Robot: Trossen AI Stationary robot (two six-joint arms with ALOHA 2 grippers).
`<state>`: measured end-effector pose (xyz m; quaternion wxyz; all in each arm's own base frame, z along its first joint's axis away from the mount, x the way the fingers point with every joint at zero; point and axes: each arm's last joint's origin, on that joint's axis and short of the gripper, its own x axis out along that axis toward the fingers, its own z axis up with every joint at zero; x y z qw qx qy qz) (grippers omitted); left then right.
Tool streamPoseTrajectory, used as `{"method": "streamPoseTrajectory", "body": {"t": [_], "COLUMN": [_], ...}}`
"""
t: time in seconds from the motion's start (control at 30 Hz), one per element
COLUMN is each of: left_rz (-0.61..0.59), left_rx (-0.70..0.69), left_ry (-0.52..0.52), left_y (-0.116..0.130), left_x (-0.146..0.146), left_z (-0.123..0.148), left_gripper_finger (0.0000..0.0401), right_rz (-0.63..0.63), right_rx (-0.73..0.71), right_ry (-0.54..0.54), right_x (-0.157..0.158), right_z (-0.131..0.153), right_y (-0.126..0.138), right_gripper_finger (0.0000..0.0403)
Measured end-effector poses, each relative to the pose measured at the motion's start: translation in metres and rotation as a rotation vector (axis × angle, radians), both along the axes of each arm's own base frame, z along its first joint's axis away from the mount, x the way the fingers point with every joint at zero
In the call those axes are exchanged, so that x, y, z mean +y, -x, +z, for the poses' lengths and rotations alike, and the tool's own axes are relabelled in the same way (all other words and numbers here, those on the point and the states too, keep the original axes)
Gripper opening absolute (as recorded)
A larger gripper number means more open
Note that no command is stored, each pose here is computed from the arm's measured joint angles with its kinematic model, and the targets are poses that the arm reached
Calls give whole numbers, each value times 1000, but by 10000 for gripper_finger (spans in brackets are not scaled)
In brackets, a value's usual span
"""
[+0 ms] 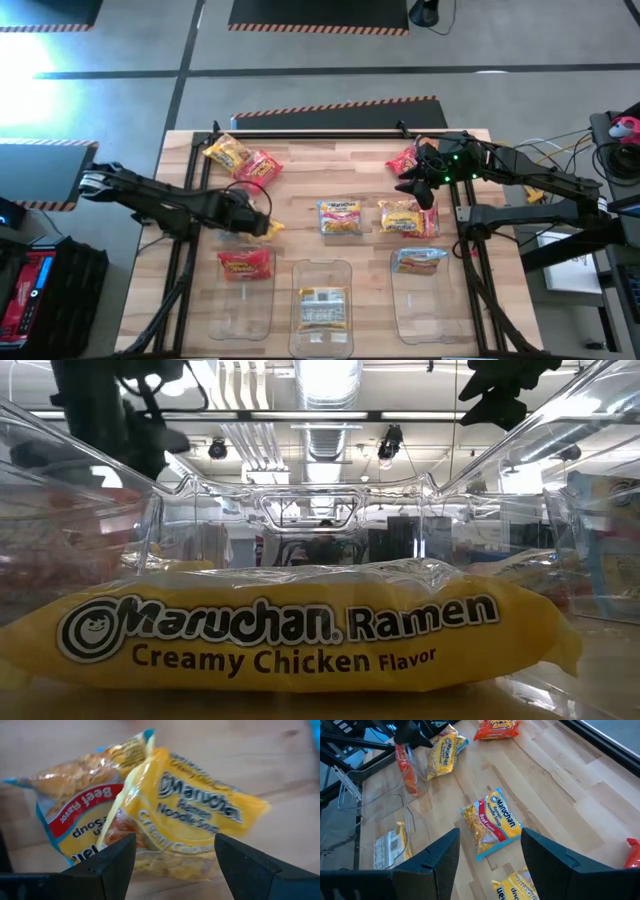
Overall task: Sort Maruchan noodles
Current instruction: Put the yellow noodle pack into the middle transparent bin
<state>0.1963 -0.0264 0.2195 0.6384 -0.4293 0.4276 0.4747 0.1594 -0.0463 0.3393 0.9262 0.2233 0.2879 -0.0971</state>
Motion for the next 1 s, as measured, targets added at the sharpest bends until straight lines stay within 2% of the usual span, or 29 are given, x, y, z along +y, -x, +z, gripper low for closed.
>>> {"method": "streamPoseTrajectory", "body": {"t": [0.27, 0.5, 0.77, 1.0], "left_rz": [68, 53, -5, -77], "left_rx": [26, -41, -76, -211], "left_ry": [-8, 0, -45, -56], "left_y": [7, 5, 0, -15], "left_x": [6, 8, 9, 10], "left_z": [-21, -38, -36, -31], "left_gripper_finger": [252, 252, 252, 252], "right_rz": [0, 0, 0, 0], "right_rx": [0, 0, 0, 0], "right_ry": [0, 0, 0, 0], "right_x": [0, 0, 0, 0], "right_z": [0, 0, 0, 0], "right_y": [0, 0, 0, 0], "right_gripper_finger": [199, 199, 199, 199]}}
